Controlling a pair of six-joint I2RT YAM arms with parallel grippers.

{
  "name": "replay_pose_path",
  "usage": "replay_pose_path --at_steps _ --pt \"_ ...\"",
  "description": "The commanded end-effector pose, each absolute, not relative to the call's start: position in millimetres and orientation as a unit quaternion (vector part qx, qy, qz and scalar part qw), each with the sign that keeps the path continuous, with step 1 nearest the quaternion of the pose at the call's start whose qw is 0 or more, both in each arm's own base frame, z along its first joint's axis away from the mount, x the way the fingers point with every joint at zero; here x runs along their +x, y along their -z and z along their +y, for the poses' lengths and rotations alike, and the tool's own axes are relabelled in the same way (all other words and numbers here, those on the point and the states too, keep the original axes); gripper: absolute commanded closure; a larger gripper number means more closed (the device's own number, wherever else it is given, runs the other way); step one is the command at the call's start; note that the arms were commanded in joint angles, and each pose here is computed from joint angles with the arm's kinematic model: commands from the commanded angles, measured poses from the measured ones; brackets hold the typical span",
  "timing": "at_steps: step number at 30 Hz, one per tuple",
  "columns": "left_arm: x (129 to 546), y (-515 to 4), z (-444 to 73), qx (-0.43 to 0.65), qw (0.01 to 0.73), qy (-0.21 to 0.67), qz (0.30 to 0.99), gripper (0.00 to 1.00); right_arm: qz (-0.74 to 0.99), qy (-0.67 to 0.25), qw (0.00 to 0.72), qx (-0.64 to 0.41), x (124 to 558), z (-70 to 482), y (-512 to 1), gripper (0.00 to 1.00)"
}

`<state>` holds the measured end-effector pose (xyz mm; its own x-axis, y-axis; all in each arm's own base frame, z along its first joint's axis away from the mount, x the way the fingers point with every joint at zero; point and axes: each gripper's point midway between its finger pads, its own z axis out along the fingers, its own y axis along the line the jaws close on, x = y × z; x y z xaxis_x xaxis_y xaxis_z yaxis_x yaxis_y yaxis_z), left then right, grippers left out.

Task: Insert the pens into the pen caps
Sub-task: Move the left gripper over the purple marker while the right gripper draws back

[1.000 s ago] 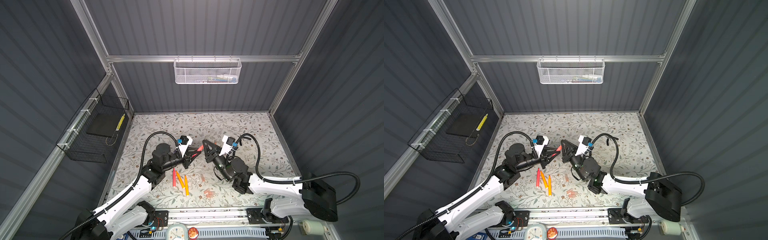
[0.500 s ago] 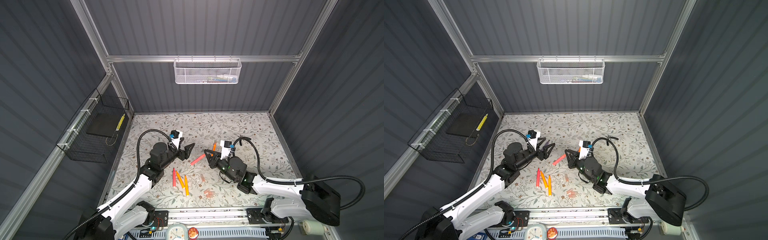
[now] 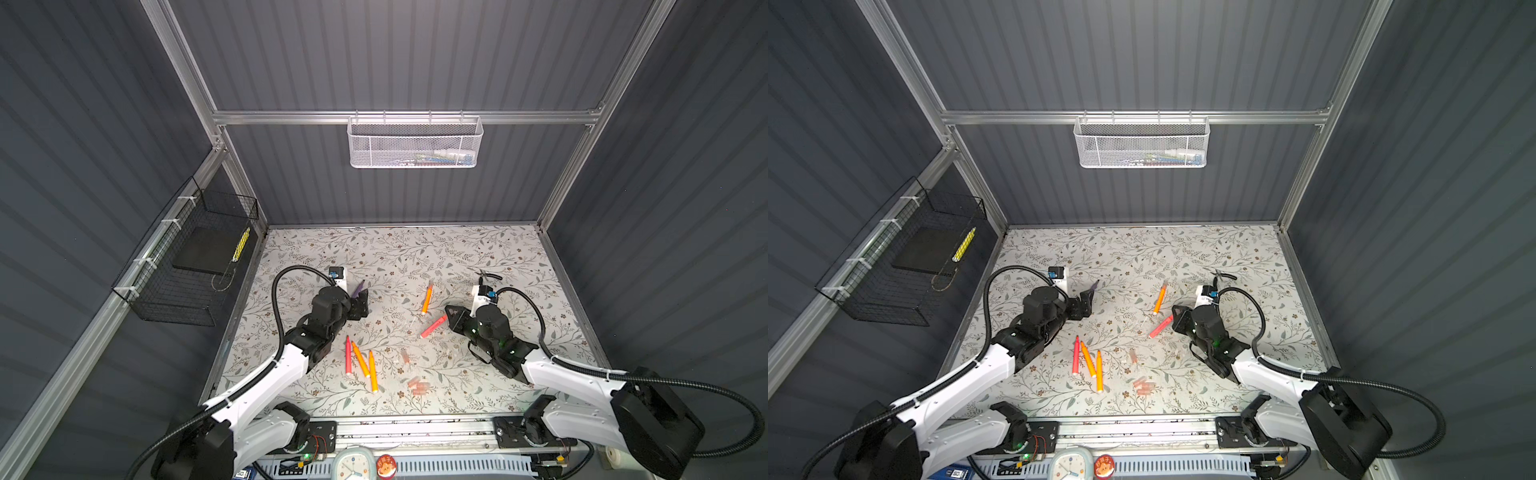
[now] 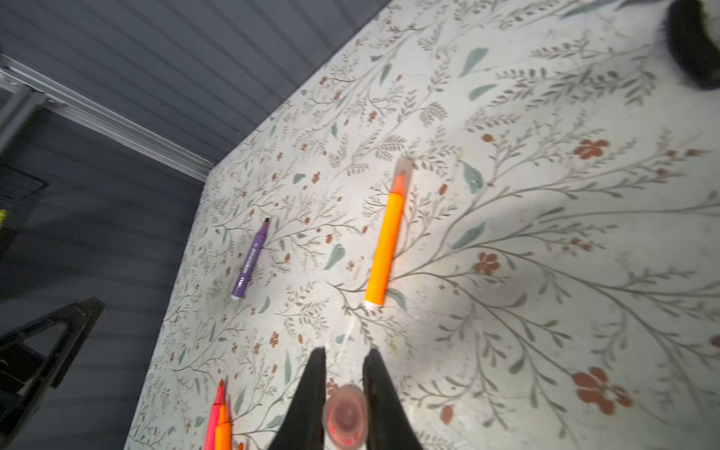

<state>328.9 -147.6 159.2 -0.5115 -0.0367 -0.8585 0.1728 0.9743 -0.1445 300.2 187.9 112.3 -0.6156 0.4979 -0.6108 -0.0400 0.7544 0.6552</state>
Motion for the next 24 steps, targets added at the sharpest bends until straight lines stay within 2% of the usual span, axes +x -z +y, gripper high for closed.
replay_pose_path --at_steps 1,17,24 --pt "339 -147 -129 -0.009 0.466 0.045 0.884 0.15 0.862 -0.324 0.365 0.14 301 186 -91 1.0" --pt "344 -132 -123 -0.016 0.446 0.026 0.894 0.13 0.893 -0.286 0.292 0.186 384 168 -47 0.99" --pt "347 -129 -126 -0.014 0.44 0.038 0.897 0.13 0.891 -0.282 0.292 0.202 408 170 -40 0.81"
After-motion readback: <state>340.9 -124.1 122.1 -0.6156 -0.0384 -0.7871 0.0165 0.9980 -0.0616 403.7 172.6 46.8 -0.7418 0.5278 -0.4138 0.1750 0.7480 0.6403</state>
